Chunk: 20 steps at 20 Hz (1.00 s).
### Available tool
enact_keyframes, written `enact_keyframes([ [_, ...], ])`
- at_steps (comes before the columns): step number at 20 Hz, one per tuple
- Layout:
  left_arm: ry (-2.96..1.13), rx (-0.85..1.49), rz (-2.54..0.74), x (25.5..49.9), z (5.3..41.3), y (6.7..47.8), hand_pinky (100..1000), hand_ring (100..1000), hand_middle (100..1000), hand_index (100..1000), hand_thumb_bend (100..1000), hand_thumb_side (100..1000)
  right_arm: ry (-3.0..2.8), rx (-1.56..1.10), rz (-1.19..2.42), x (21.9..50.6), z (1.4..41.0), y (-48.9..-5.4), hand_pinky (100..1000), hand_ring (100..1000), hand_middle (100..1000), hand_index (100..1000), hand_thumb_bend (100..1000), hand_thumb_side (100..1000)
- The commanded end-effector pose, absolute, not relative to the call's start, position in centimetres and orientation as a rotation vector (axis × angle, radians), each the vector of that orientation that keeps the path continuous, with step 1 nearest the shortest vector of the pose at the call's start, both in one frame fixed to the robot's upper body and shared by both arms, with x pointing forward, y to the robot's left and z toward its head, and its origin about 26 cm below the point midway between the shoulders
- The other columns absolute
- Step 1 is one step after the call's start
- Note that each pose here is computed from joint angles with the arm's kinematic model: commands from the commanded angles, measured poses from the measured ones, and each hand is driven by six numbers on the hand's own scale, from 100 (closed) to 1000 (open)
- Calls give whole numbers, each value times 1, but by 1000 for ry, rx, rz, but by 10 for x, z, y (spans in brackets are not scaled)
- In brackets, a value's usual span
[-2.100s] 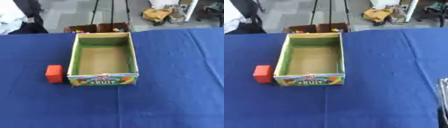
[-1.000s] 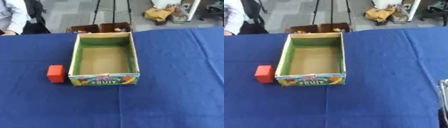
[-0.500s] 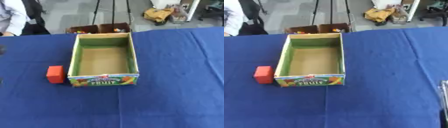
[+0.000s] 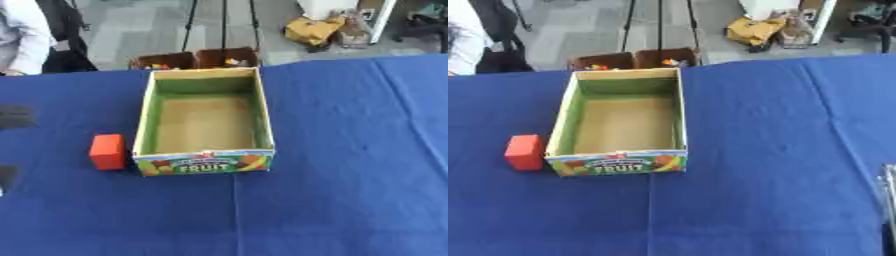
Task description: Pick up objects on the table and place them in the box.
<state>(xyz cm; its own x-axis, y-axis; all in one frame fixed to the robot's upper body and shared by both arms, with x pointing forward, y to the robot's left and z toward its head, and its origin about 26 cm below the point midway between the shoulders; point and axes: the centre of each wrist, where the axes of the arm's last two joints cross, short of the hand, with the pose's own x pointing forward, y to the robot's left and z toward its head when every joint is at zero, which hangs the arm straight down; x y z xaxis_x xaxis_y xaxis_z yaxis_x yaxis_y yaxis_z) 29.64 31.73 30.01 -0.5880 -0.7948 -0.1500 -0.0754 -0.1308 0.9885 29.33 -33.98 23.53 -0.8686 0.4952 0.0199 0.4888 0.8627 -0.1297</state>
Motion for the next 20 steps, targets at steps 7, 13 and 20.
enact_keyframes([
  [7, -1457, 1005, -1874, 321, 322, 313, 721, 920, 1000, 1000, 100, 935, -3014, -767, 244, 290, 245, -338, 697, 816, 594, 788, 211, 1000],
  [13, -1365, 1002, -1899, 342, 329, 305, 747, 942, 1000, 1000, 193, 1000, -3012, -753, 260, 291, 244, -337, 698, 817, 592, 786, 222, 1000],
  [20, -1319, 865, -1929, 371, 321, 297, 723, 936, 1000, 1000, 100, 839, -3007, -739, 276, 291, 243, -336, 702, 821, 588, 783, 240, 1000],
])
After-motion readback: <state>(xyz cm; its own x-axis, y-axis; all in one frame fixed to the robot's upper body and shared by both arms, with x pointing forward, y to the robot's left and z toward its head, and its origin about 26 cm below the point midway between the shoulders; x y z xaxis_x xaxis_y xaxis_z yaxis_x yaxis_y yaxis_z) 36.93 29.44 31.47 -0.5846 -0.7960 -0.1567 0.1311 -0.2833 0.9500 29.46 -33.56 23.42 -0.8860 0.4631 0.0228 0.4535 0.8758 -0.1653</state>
